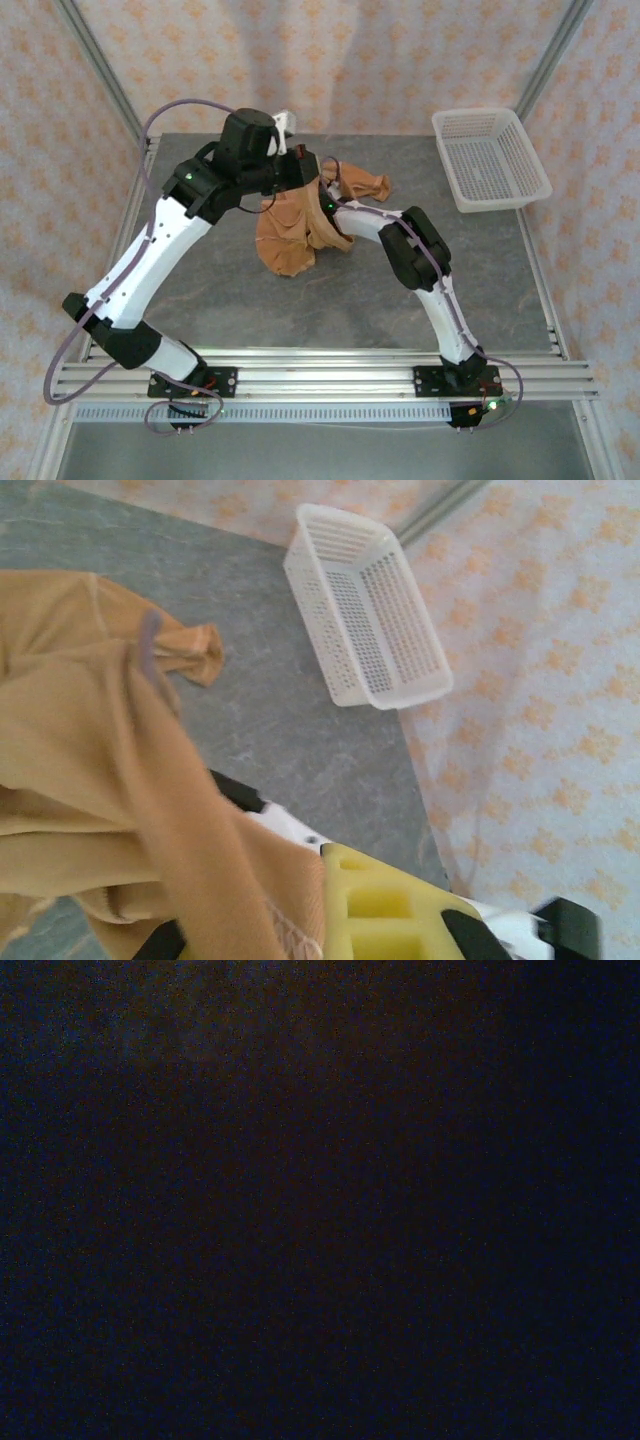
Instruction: Fold the inside-out t-shirt
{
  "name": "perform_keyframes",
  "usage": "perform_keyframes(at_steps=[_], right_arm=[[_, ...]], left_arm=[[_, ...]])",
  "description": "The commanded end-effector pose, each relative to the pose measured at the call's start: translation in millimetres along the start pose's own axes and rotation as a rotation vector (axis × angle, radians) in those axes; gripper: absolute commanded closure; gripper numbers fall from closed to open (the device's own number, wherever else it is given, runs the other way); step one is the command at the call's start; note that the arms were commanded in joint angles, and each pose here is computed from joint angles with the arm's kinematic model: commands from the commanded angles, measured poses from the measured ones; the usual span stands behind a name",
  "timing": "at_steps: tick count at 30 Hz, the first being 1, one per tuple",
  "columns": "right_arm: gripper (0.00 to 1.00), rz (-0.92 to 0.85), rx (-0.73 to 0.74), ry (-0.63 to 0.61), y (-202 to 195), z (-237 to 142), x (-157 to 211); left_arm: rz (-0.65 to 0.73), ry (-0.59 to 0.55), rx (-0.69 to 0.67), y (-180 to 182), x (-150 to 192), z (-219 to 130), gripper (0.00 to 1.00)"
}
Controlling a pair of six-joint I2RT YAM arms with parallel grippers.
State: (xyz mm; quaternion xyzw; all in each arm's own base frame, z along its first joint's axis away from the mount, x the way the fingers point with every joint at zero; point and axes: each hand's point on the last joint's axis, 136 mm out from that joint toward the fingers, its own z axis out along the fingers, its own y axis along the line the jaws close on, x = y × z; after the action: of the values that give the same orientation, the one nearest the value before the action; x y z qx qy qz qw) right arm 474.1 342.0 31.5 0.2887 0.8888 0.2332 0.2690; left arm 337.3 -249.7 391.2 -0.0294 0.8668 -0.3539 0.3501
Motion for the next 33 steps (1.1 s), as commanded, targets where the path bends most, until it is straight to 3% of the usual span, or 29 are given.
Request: perform_keyframes(at_steps=[1,6,12,18,22,26,29,32,33], right_arm=[[1.0,-0.117,-0.05,0.075,9,-55,-13],[1.0,-0.235,-0.185,0.056,30,-156,-43],[1.0,-0.282,-0.388,-0.004,65,-291,-77],[1.0,-0.235,-0.576,-0.033,82,-393,-97],[1.0,-0.188,-0.739,-0.009,98,-440,-99],[1.0,-0.172,-0.782,-0.006,99,-438,-100],[1.0,-0.168,-0.681,-0.014,80,-392,-101],[1.0,-0.169,-0.506,0.008,51,-329,-97],[1.0,-0.177,-0.466,0.037,44,-308,-91]], left_arm=[[-0.012,0.005,-0.055,36,-6,25,1.0],[-0.09,0.054,-0.261,139,-13,69,1.0],[-0.178,0.148,-0.489,252,2,111,1.0],[-0.247,0.192,-0.546,299,15,123,1.0],[-0.251,0.267,-0.572,319,37,140,1.0],[-0.271,0.304,-0.579,329,57,144,1.0],[-0.271,0.296,-0.572,326,65,133,1.0],[-0.245,0.233,-0.505,299,56,110,1.0],[-0.232,0.202,-0.473,288,51,102,0.87]])
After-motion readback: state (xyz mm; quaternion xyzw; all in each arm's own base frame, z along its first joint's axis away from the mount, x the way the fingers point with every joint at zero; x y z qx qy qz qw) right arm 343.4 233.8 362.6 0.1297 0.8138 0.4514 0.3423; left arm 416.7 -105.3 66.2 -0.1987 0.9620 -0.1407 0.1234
